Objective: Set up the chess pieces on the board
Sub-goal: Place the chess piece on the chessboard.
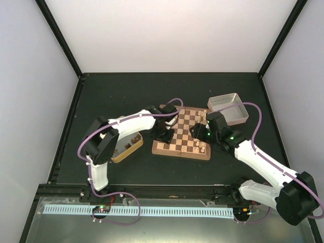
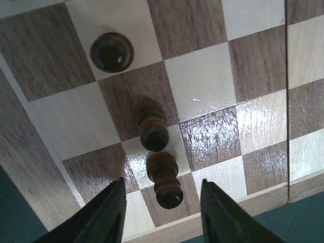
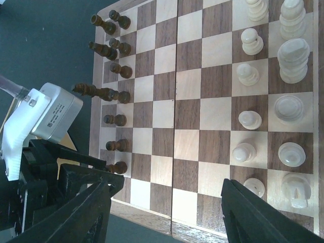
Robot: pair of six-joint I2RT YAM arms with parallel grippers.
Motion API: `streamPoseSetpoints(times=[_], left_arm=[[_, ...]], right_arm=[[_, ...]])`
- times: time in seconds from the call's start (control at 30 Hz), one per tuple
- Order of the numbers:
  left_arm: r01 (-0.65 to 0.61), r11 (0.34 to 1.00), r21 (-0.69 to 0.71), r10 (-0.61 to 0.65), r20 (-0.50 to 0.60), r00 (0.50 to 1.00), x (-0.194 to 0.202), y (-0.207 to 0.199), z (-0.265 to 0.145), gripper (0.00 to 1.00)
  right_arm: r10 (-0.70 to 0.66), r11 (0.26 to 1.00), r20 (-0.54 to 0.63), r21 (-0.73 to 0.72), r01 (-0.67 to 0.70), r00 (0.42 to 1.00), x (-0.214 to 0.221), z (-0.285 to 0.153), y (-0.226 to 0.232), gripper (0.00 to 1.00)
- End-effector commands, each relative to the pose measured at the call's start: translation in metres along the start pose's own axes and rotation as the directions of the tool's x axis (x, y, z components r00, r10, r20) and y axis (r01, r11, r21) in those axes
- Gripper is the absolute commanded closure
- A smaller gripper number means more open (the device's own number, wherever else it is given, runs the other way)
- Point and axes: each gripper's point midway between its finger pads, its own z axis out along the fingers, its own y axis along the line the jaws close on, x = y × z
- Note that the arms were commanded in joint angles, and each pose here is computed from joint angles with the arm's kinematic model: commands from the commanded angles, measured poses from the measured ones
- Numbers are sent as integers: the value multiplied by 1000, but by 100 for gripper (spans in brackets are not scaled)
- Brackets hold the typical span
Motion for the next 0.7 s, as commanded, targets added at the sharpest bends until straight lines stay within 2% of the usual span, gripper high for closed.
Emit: streamPoseSetpoints(times=[0.0, 0.17, 0.33, 0.53, 0.67], left_arm=[[-1, 1000, -6, 1, 19, 1000, 0, -1, -13, 54], [20, 1000, 10, -21, 48, 999, 7, 1, -30, 55], [81, 997, -17, -79, 103, 992, 21, 23, -45, 56], [215, 972, -99, -190, 214, 958, 30, 80, -64, 50], [352, 926, -132, -297, 318, 900, 24, 137, -78, 47]], right_arm=[[11, 1000, 15, -6, -11, 1000, -3, -5, -1, 40], [11, 1000, 13, -15, -11, 1000, -2, -7, 1, 39], [11, 1000, 8, -14, -11, 1000, 0, -9, 0, 39], [12, 1000, -9, -22, -12, 1000, 1, -7, 3, 39], [7, 1000, -25, -24, -7, 1000, 0, -4, 7, 40]])
